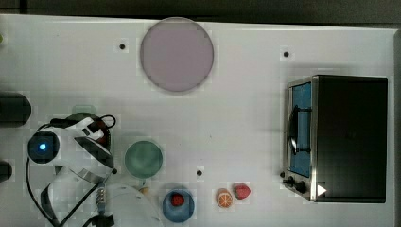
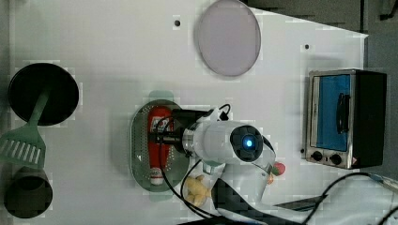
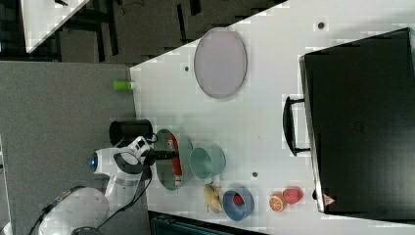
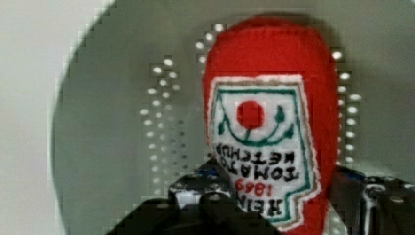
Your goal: Pick ketchup from strainer and place it on the table
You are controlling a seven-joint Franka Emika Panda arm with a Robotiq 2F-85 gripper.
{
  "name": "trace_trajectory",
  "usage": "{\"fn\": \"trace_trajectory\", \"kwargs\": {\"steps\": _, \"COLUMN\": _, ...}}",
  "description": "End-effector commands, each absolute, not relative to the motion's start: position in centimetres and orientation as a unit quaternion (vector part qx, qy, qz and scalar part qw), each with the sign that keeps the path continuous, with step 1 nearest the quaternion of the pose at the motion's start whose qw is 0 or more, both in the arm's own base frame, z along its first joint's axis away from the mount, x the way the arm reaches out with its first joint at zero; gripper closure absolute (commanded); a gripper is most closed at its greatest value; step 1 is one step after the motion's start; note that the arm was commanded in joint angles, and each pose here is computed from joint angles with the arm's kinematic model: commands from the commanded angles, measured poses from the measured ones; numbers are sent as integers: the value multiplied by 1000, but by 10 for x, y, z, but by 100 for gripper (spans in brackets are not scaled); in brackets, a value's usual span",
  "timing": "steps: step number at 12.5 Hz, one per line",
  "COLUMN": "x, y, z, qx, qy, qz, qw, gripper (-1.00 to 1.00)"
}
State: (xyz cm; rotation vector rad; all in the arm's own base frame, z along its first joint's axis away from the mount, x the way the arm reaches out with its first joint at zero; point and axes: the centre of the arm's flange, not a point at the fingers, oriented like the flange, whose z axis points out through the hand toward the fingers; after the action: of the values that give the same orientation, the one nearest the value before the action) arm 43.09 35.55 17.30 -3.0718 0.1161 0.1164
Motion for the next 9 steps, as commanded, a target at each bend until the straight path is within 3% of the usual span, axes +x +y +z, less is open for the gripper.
{"fn": "trace_trajectory", "kwargs": {"steps": 1, "x": 439, "y": 374, "z": 252, "qx": -995, "qy": 88, "qz": 3, "qw": 45, "gripper": -16}}
{"fn": "trace_trajectory", "kwargs": {"steps": 5, "x": 470, "y": 362, "z": 348, "qx": -987, "qy": 153, "qz": -2, "qw": 46, "gripper": -16}}
{"fn": "trace_trajectory", "kwargs": {"steps": 9, "x": 523, "y": 307, "z": 418, "qx": -982, "qy": 181, "qz": 39, "qw": 19, "gripper": -16}}
